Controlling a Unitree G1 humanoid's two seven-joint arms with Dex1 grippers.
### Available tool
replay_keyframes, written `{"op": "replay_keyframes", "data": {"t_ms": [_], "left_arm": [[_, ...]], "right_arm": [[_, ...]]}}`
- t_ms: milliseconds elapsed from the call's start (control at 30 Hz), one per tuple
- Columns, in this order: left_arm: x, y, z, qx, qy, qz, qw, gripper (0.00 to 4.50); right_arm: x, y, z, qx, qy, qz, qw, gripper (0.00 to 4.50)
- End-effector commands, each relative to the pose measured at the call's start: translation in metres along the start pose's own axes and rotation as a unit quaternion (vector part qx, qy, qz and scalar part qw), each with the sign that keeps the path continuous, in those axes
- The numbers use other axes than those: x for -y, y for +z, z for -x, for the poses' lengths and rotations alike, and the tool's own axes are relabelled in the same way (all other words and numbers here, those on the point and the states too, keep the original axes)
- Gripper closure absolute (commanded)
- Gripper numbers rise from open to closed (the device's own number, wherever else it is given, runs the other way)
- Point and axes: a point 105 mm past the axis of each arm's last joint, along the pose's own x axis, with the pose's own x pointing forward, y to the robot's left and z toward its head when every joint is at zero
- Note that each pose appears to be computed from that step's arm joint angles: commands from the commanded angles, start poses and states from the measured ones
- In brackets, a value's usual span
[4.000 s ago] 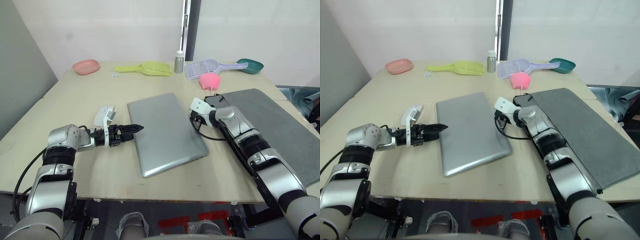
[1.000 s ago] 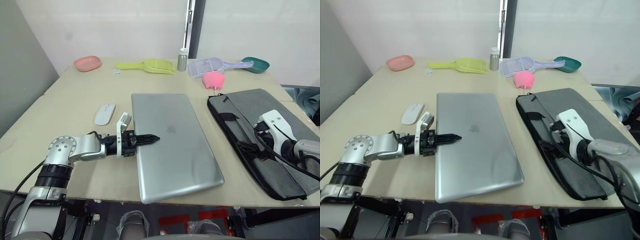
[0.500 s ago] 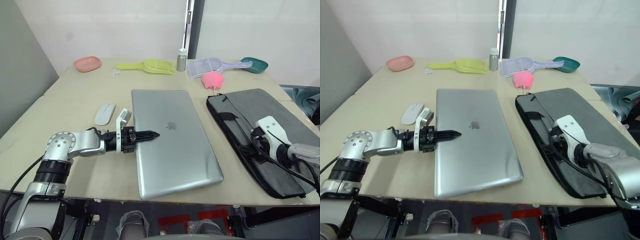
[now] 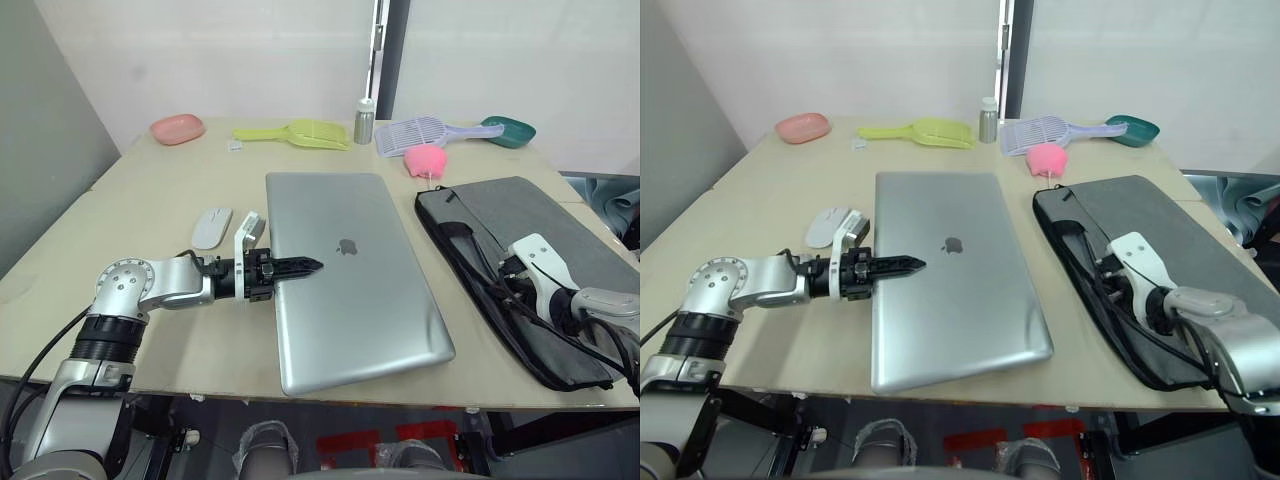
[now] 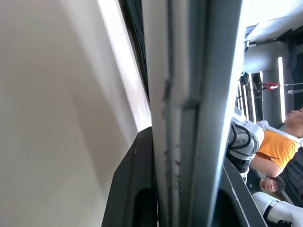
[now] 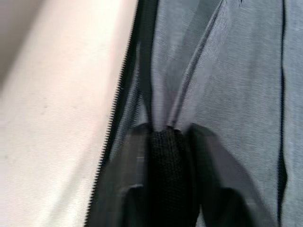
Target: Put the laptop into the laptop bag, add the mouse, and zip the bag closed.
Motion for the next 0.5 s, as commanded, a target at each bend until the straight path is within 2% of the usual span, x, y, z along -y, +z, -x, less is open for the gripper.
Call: {"op": "replay_keyframes", "data": {"t_ms": [33,233,367,500], "left_arm": [[0.031,0.009,-0.003,0.011,-0.074,-0.022,0.997,4.1],[0.031,0.002,-0.008,0.004,-0.082,-0.016,0.997,4.1],[0.031,0.001,-0.012,0.004,-0.089,-0.01,0.996,4.1],[0.03,0.001,-0.015,0.005,-0.093,-0.004,0.996,4.1]], "right_arm": [[-0.007,0.002,0.002,0.002,0.011,0.012,1.0,4.49],[-0.01,0.015,0.005,0.026,0.022,-0.015,0.999,4.49],[-0.007,0.05,0.012,0.088,0.04,-0.082,0.992,4.49],[-0.009,0.081,0.02,0.125,0.061,-0.102,0.985,4.49]]}}
